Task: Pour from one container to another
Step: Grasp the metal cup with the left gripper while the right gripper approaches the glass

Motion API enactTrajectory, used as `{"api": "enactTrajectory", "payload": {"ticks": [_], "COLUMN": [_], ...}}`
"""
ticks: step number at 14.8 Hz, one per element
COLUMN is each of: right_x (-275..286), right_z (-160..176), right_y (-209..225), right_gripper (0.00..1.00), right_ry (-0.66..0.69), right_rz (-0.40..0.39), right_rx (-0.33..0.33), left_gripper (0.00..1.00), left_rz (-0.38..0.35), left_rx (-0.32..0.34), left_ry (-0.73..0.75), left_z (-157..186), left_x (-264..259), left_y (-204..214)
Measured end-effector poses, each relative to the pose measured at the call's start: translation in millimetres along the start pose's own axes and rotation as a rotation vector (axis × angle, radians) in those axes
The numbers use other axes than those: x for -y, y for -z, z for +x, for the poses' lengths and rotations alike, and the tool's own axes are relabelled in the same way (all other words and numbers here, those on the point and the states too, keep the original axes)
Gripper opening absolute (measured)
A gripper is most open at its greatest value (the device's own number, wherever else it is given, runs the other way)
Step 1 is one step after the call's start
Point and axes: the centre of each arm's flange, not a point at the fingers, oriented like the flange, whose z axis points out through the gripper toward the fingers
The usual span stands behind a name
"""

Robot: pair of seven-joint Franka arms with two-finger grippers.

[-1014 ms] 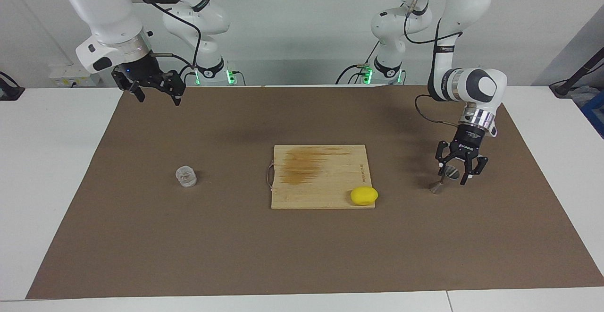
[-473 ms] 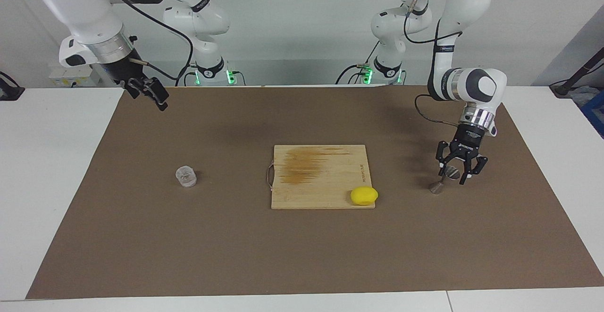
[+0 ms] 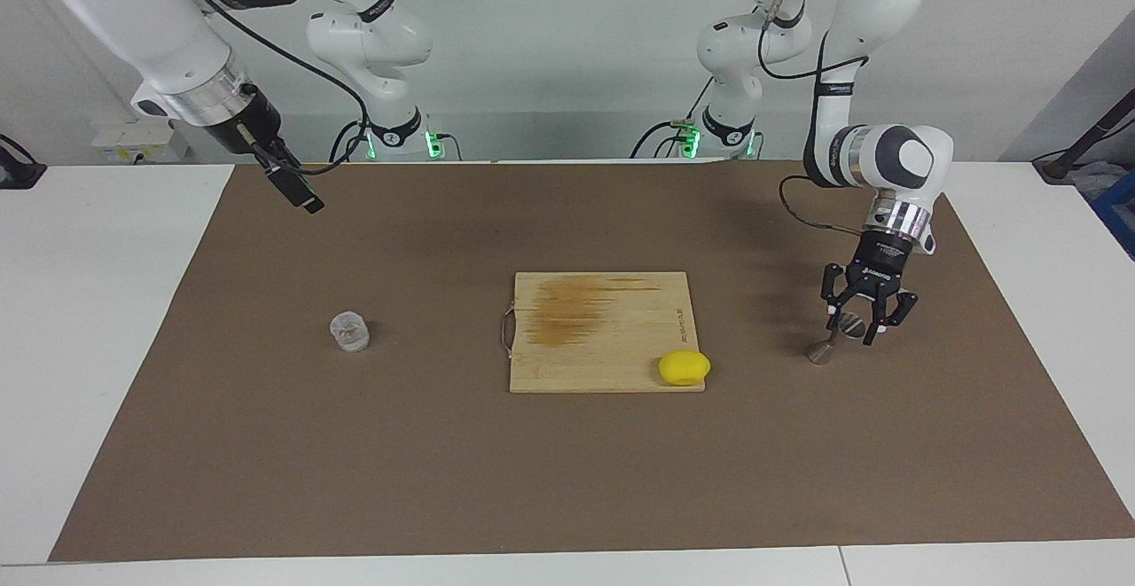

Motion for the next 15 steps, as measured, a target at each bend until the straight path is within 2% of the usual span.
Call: {"api": "enactTrajectory", "payload": {"ticks": [4,9,11,12,14,15], "right_x": [-13,-20,-20,-22,-24,-23], "right_z": [25,64,84,98,125,136], "right_y": [-6,-56,-81,-95,-124,-136], "right_gripper": [1.00,0.97,0.90,0.90,0.75,0.74], "right_ry": [-0.163,-0.264,-0.272,-0.254,-0.181,-0.170], "right_rz": [0.091,0.157,0.163,0.157,0.160,0.175], "right_rx": [0.111,0.212,0.257,0.274,0.299,0.309], "left_gripper": [0.59,0.59,0.56,0.51,0.51,0.51], "left_rz": [0.000,-0.006,-0.007,-0.008,-0.010,-0.010], "left_rx": [-0.006,-0.014,-0.016,-0.017,-0.018,-0.019], "left_ry": [0.003,0.004,0.004,0.003,0.003,0.002], "left_z": [3,5,5,5,5,5], "left_x": [1,1,1,1,1,2], "left_y": [0,1,1,1,1,1]}}
